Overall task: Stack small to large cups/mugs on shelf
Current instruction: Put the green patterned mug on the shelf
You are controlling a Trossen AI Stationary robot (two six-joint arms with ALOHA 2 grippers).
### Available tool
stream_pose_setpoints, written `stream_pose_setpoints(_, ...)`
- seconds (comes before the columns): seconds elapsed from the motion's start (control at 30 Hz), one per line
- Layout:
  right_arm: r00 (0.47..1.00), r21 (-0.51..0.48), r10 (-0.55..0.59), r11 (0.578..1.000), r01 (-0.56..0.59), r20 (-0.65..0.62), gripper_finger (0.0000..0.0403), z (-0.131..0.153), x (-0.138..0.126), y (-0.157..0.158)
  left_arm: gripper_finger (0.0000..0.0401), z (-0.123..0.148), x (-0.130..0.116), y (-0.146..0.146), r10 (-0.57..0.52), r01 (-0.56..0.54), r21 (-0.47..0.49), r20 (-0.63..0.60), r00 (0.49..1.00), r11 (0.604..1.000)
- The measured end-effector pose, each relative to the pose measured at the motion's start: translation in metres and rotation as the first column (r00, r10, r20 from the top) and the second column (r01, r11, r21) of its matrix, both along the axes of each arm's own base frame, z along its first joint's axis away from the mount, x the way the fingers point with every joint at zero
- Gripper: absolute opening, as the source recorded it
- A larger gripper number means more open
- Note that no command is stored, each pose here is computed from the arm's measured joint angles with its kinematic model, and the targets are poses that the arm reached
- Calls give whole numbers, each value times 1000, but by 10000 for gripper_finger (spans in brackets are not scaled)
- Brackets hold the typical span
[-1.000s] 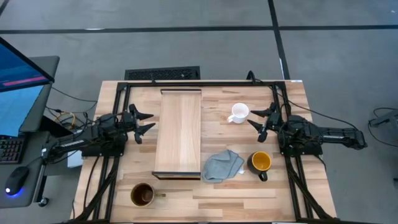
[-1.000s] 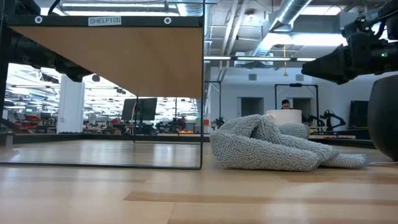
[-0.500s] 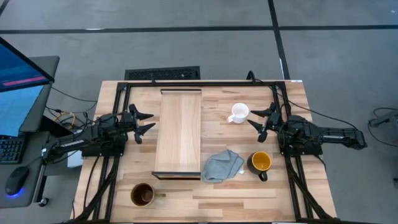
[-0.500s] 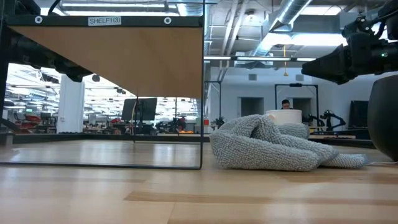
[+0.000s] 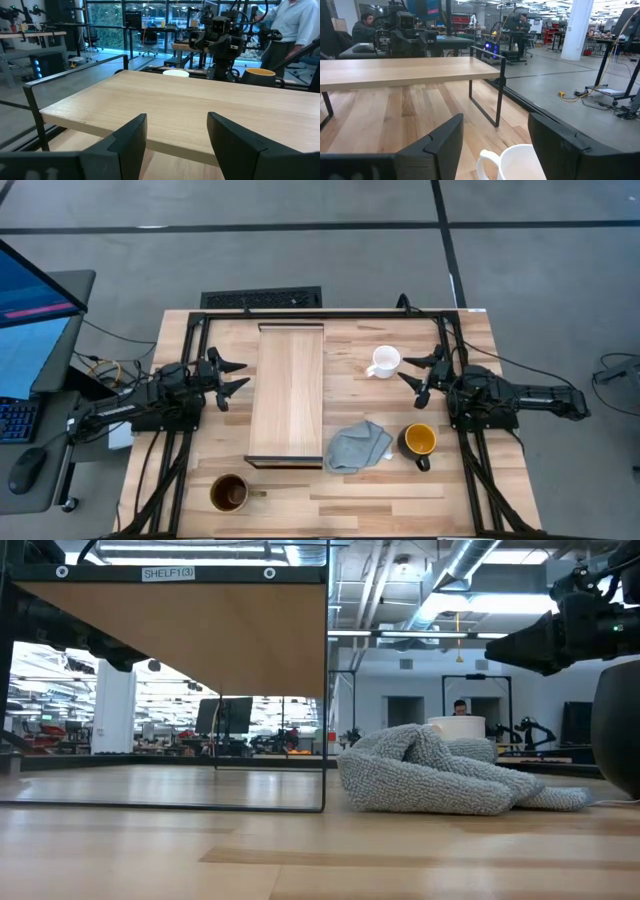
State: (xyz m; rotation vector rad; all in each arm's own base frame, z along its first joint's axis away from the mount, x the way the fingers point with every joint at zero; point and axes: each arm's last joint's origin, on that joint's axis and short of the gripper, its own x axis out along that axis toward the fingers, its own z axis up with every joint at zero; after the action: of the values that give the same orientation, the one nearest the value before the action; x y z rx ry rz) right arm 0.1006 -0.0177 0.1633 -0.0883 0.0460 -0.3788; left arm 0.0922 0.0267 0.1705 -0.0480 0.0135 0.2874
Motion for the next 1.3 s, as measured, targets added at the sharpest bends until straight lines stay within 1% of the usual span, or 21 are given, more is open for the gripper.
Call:
stream_pose_setpoints(0.67, 1000, 0, 0, 1000, 0, 0, 244, 0, 0, 0, 199, 0, 0, 0, 0, 0, 0, 0, 1000, 1000)
stream_pose_setpoints(0.73, 1000, 26, -1, 1000, 1, 10, 244, 0, 0, 0, 199, 0, 0, 0, 0, 0, 0, 0, 1000, 1000)
stream_pose_setpoints(0.9, 999, 130, -7, 991, 1, 52, 244, 0, 0, 0, 199, 0, 0, 0, 0, 0, 0, 0, 1000, 1000)
stream_pose_setpoints(0.97, 998, 150, -9, 989, 0, 59, 244, 0, 0, 0, 199, 0, 0, 0, 0, 0, 0, 0, 1000, 1000)
stream_pose_setpoints(1.3, 998, 153, -9, 988, 0, 61, 244, 0, 0, 0, 199, 0, 0, 0, 0, 0, -3, 1, 1000, 1000)
